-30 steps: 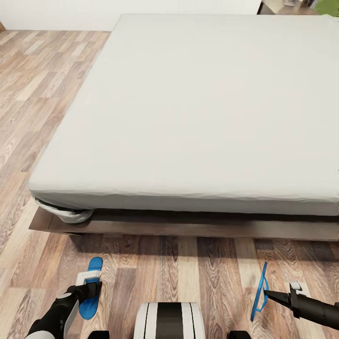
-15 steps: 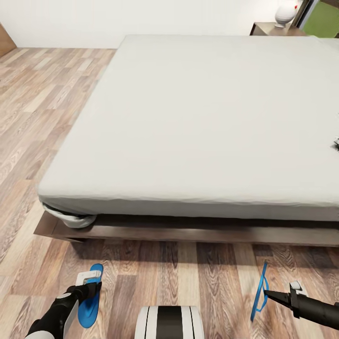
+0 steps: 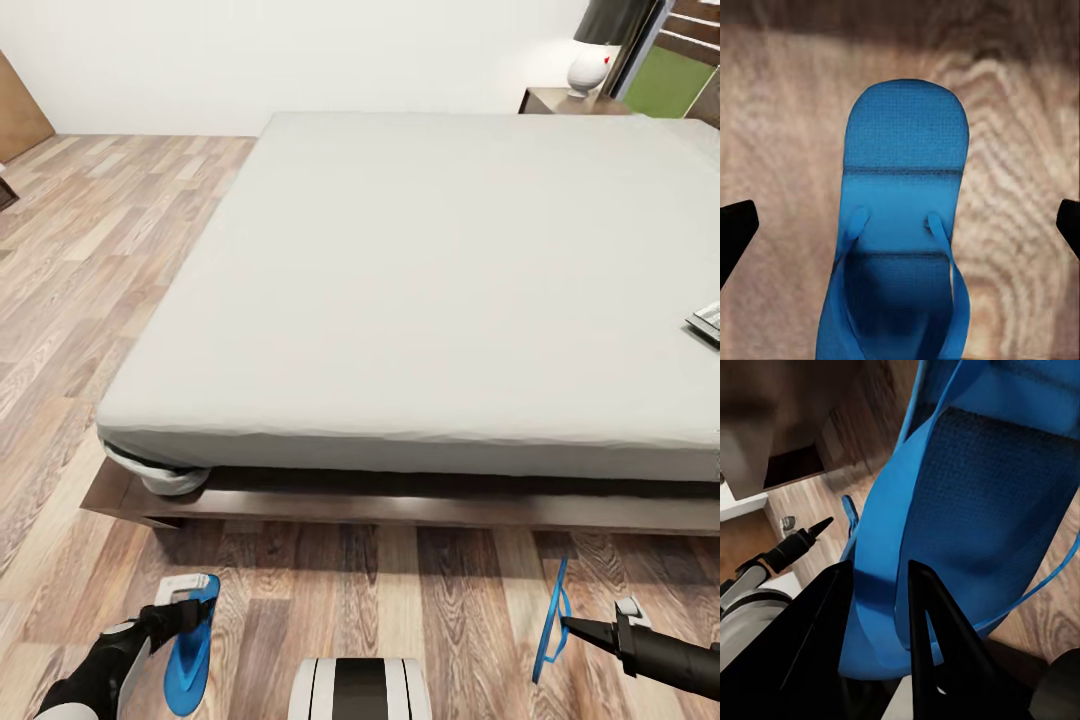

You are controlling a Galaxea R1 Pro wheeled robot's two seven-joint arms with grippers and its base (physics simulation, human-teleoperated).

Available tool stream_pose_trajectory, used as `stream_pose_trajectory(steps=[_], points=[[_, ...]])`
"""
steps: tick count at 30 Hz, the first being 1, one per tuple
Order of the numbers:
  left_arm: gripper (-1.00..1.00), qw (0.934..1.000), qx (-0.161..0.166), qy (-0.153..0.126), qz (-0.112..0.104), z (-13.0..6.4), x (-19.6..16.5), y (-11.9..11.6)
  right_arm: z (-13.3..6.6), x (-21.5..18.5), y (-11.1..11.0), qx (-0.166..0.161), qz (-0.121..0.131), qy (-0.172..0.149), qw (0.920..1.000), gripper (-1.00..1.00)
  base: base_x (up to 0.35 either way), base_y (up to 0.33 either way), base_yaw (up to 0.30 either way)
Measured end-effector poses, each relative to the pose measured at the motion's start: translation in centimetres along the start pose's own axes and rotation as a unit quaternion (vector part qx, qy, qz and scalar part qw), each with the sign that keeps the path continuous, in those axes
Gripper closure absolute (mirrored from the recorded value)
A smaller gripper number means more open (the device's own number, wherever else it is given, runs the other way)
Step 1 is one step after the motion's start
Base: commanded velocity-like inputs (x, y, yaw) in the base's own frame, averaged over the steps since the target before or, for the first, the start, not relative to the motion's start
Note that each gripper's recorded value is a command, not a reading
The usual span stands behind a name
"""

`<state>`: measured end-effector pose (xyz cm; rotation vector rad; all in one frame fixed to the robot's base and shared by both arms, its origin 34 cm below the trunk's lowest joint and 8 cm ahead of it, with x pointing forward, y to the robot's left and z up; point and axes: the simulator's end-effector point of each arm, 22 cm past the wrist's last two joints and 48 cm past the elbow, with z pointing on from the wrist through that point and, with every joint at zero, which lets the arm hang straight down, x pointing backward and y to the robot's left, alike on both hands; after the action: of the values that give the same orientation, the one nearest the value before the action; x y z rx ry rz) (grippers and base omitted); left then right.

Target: In the bedroom, move the book from the bed onto either nightstand, and place the two sandals side by side next to the bed.

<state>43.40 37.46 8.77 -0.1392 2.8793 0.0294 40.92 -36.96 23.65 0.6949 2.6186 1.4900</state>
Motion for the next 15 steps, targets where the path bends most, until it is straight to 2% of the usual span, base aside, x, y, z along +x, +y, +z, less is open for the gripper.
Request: stream_pose_trajectory(steps=[3, 5, 6, 8, 9, 12, 15], points=[[-1.00, 0.9954, 0.094, -0.010, -0.011, -1.1, -1.0, -0.7, 0.0, 0.0, 0.0, 0.000, 0.000, 0.000, 1.0000, 1.00, 0.000, 0.000, 0.000], [-1.00, 0.9849, 0.169, -0.026, -0.027, -2.8, -2.2, -1.0, 0.0, 0.0, 0.0, 0.000, 0.000, 0.000, 1.0000, 1.00, 0.000, 0.000, 0.000], [-1.00, 0.9699, 0.238, -0.038, -0.031, -4.7, -3.2, -2.0, 0.0, 0.0, 0.0, 0.000, 0.000, 0.000, 1.0000, 1.00, 0.000, 0.000, 0.000], [-1.00, 0.9441, 0.325, -0.046, -0.032, -7.4, -3.7, -3.7, 0.0, 0.0, 0.0, 0.000, 0.000, 0.000, 1.0000, 1.00, 0.000, 0.000, 0.000], [-1.00, 0.9345, 0.351, -0.047, -0.033, -8.3, -3.7, -4.2, 0.0, 0.0, 0.0, 0.000, 0.000, 0.000, 1.0000, 1.00, 0.000, 0.000, 0.000], [-1.00, 0.9288, 0.366, -0.048, -0.033, -8.9, -3.6, -4.5, 0.0, 0.0, 0.0, 0.001, 0.000, 0.001, 1.0000, 1.00, 0.000, 0.002, 0.000], [-1.00, 0.9274, 0.370, -0.049, -0.032, -9.0, -3.6, -4.6, 0.0, 0.2, -0.3, 0.005, 0.001, 0.003, 1.0000, 1.00, 0.000, 0.153, 0.000]])
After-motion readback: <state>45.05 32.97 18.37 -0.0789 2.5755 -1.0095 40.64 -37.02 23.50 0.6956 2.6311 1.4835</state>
